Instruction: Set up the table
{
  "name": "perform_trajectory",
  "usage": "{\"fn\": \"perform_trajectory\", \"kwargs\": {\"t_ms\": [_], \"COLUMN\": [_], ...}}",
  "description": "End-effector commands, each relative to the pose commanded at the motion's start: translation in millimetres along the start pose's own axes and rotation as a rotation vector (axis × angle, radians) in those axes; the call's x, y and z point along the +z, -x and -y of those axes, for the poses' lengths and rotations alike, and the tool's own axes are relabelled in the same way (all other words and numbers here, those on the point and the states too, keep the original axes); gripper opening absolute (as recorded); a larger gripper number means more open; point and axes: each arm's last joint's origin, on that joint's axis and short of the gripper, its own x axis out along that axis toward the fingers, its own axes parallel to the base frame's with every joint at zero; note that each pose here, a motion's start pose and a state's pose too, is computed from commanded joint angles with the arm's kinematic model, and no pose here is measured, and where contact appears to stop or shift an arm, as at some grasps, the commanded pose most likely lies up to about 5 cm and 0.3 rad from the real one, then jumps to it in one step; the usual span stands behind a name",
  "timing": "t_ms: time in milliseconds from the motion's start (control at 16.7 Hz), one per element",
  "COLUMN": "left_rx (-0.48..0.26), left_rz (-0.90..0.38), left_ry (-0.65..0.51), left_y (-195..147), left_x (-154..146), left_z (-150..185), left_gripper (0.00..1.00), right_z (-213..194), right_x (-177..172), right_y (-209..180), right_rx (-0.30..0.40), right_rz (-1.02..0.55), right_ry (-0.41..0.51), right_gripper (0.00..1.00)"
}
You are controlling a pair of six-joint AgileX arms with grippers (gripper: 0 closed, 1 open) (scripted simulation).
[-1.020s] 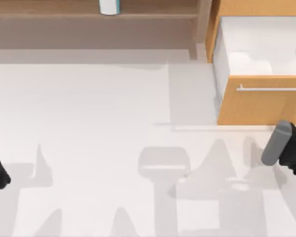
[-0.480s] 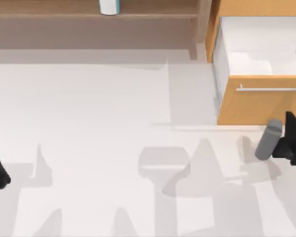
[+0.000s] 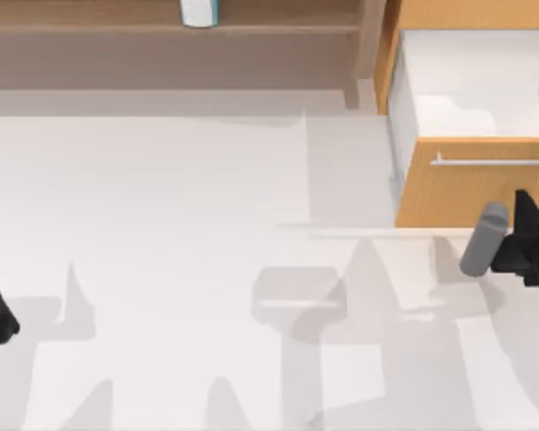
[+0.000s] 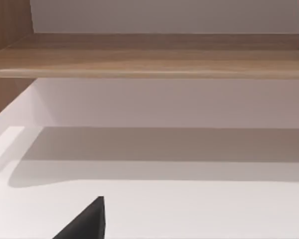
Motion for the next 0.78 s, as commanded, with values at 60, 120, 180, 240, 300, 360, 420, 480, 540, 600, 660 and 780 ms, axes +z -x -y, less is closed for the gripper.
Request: {"fn": "perform_trajectory", "kwargs": {"t_ms": [60, 120, 180, 240, 300, 360, 420, 480, 540, 600, 660, 780], "left_rx": [0.0, 0.0, 0.0, 0.0, 0.0, 0.0, 0.0, 0.0, 0.0, 0.0, 0.0, 0.0], "left_rz": [0.0, 0.0, 0.0, 0.0, 0.0, 0.0, 0.0, 0.0, 0.0, 0.0, 0.0, 0.0], "left_ry": [0.0, 0.0, 0.0, 0.0, 0.0, 0.0, 0.0, 0.0, 0.0, 0.0, 0.0, 0.0], "left_y": [0.0, 0.0, 0.0, 0.0, 0.0, 0.0, 0.0, 0.0, 0.0, 0.0, 0.0, 0.0], "left_x": [0.0, 0.0, 0.0, 0.0, 0.0, 0.0, 0.0, 0.0, 0.0, 0.0, 0.0, 0.0], "left_z": [0.0, 0.0, 0.0, 0.0, 0.0, 0.0, 0.0, 0.0, 0.0, 0.0, 0.0, 0.0], "left_gripper": [1.0, 1.0, 1.0, 1.0, 1.0, 1.0, 1.0, 1.0, 1.0, 1.0, 1.0, 1.0], "right_z": [0.0, 0.0, 0.1, 0.2, 0.2, 0.2, 0.2, 0.2, 0.2, 0.2, 0.2, 0.2], "right_x": [0.0, 0.0, 0.0, 0.0, 0.0, 0.0, 0.0, 0.0, 0.0, 0.0, 0.0, 0.0], "right_y": [-4.1, -7.6, -9.9, -10.4, -10.4, -10.4, -10.4, -10.4, -10.4, -10.4, -10.4, -10.4], "right_rx": [0.0, 0.001, 0.001, 0.0, 0.0, 0.0, 0.0, 0.0, 0.0, 0.0, 0.0, 0.0], "right_rz": [0.0, 0.0, 0.0, 0.0, 0.0, 0.0, 0.0, 0.0, 0.0, 0.0, 0.0, 0.0], "right_ry": [0.0, 0.0, 0.0, 0.0, 0.0, 0.0, 0.0, 0.0, 0.0, 0.0, 0.0, 0.0], "right_gripper": [1.0, 1.0, 1.0, 1.0, 1.0, 1.0, 1.0, 0.92, 0.85, 0.77, 0.7, 0.55]}}
